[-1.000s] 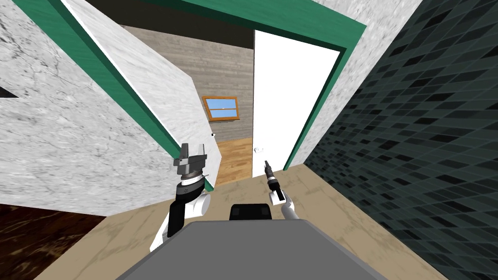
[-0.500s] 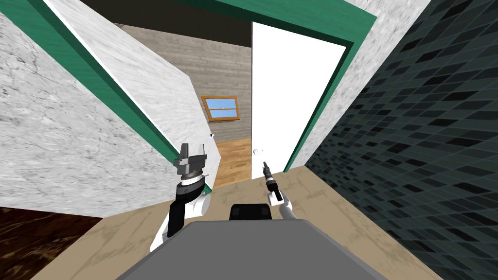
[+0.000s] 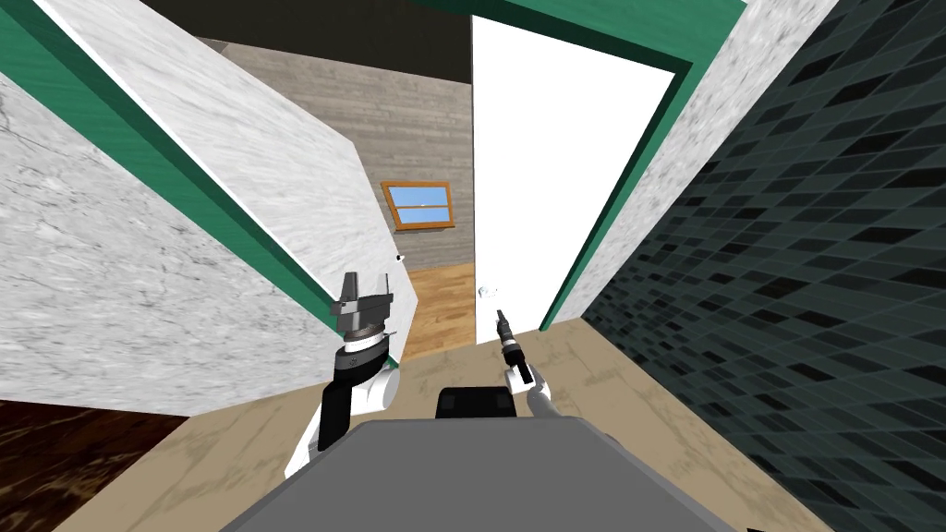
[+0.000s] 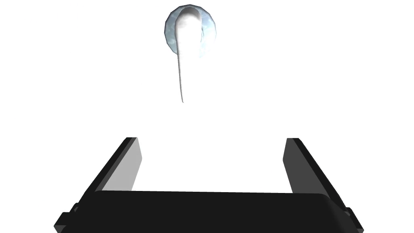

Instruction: Push the door open

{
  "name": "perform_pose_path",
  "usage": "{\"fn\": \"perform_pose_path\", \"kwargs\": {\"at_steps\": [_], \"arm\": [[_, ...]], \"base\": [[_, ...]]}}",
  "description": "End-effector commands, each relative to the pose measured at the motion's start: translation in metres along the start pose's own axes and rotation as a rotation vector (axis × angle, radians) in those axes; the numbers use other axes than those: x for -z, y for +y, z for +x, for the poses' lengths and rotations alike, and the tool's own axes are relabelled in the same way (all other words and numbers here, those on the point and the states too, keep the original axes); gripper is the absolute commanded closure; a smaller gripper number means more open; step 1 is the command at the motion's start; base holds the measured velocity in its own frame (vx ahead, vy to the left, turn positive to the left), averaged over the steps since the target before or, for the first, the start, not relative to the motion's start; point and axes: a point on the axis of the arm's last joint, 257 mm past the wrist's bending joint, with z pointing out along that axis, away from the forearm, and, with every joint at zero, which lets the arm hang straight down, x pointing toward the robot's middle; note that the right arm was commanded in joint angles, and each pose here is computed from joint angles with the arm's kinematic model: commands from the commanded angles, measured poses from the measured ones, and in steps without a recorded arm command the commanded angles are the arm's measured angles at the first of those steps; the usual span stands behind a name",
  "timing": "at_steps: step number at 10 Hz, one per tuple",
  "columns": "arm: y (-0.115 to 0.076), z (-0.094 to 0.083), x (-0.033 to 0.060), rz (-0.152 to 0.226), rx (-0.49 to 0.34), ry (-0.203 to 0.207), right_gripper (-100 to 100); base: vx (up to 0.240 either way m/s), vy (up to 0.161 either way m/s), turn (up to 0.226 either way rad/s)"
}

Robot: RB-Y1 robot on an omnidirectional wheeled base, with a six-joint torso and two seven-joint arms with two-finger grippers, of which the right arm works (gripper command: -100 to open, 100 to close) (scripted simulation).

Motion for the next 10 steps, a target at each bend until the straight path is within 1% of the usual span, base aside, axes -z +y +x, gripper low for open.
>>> {"fn": "perform_pose_path", "kwargs": {"at_steps": [1,3,6,7,8,10], "arm": [[-0.006,0.008,0.0003,0.015,-0.012,0.007,-100],[-0.015,0.022,0.0015,0.035,-0.031,0.018,-100],[-0.021,0.036,0.0029,0.052,-0.051,0.029,-100],[-0.020,0.032,0.0036,0.048,-0.046,0.026,-100],[-0.023,0.015,0.0048,0.053,-0.017,0.021,-100],[-0.025,0.000,0.0055,0.056,0.005,0.014,-100]], "base": [[0.085,-0.059,0.034],[0.108,-0.087,0.032],[0.080,-0.059,0.018],[0.032,-0.023,0.007],[0.081,0.020,0.021],[0.161,0.025,0.021]]}}
